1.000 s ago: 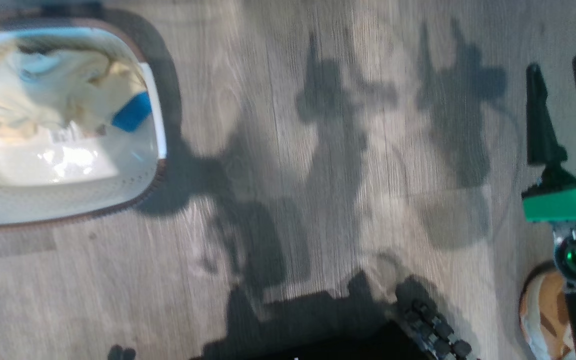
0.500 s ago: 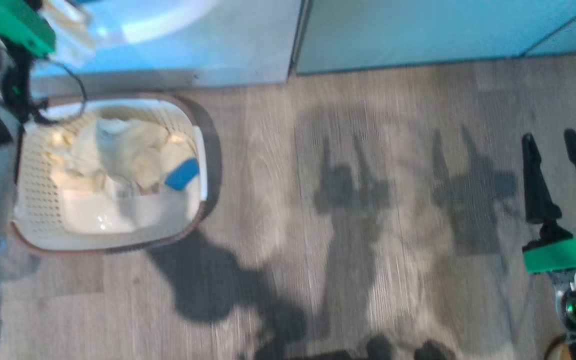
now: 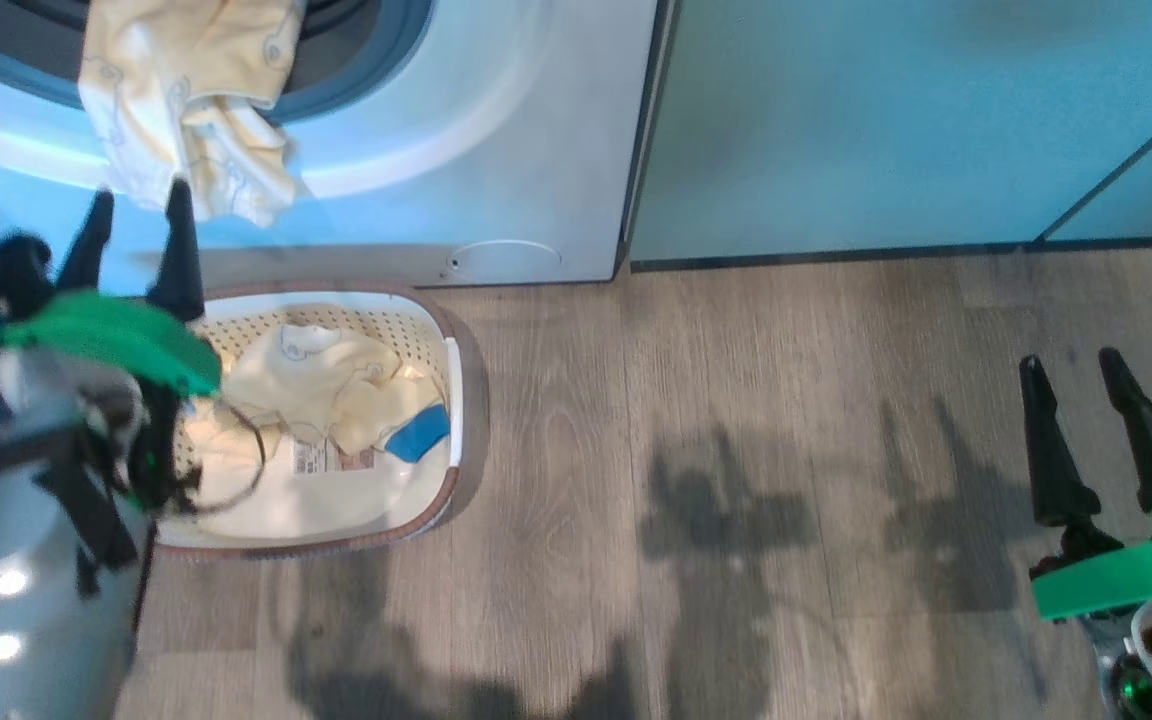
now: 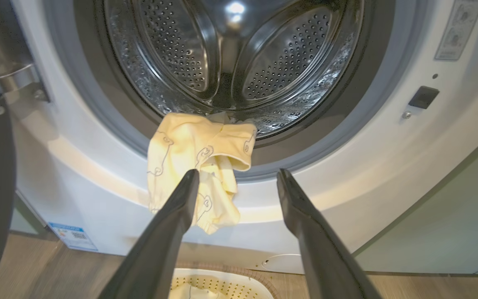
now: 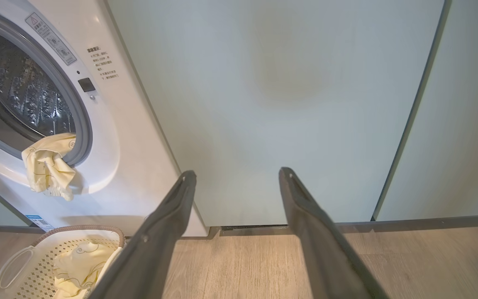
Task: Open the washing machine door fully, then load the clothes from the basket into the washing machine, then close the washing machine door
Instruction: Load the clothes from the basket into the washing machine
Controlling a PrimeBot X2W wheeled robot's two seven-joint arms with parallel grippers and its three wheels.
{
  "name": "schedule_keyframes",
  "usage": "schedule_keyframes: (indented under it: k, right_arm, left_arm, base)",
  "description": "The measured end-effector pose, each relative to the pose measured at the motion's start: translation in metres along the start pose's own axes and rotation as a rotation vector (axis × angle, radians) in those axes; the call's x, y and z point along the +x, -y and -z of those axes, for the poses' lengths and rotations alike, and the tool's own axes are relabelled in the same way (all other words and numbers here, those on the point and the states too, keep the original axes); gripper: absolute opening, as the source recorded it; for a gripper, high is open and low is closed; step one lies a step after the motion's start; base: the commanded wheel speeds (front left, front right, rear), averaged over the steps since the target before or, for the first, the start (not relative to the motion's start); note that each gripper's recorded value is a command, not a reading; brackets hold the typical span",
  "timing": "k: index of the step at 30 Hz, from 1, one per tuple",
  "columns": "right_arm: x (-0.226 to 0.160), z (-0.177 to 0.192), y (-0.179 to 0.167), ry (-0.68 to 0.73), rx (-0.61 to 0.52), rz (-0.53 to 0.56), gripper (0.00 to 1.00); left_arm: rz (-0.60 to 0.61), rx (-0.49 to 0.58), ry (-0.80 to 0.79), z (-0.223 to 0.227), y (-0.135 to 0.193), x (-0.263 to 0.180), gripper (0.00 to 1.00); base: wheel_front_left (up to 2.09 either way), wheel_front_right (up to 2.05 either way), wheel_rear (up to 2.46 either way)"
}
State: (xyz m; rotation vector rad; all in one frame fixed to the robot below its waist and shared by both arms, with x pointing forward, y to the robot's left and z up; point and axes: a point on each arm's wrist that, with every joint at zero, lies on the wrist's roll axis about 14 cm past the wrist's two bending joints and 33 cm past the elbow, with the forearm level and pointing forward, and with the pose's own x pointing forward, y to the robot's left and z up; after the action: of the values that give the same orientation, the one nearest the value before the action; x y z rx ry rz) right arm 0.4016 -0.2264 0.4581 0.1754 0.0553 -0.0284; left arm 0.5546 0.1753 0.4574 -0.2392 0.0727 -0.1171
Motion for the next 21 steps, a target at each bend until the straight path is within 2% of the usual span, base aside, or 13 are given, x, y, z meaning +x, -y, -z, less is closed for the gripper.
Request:
schedule_keyframes:
  k: [5,8,12,21]
  right_arm:
    - [-0.007,-0.002,-0.002,0.004,0.004,-0.005,1.0]
    - [-0.01,-0.001,-0.004,0.0,0.006,-0.007,1.0]
    - [-0.01,-0.001,-0.004,0.0,0.007,-0.007,1.0]
    - [-0.012,-0.001,-0.001,0.001,0.009,0.005,1.0]
  left_arm:
    - [-0.063,-0.054,0.0,0.014,-0.008,-0.037,1.0]
    - [-0.08,-0.032,-0.029,0.027,-0.012,-0.058,1.0]
    - [-0.148,-0.06,-0.027,0.035,-0.023,-0.079,1.0]
    - [-0.201,-0.069,-0.026,0.042,-0.03,-0.097,1.0]
  base:
    - [0.0,0.0,0.0]
    - [0.0,0.0,0.0]
    - [0.0,0.0,0.0]
    - [0.0,0.0,0.0]
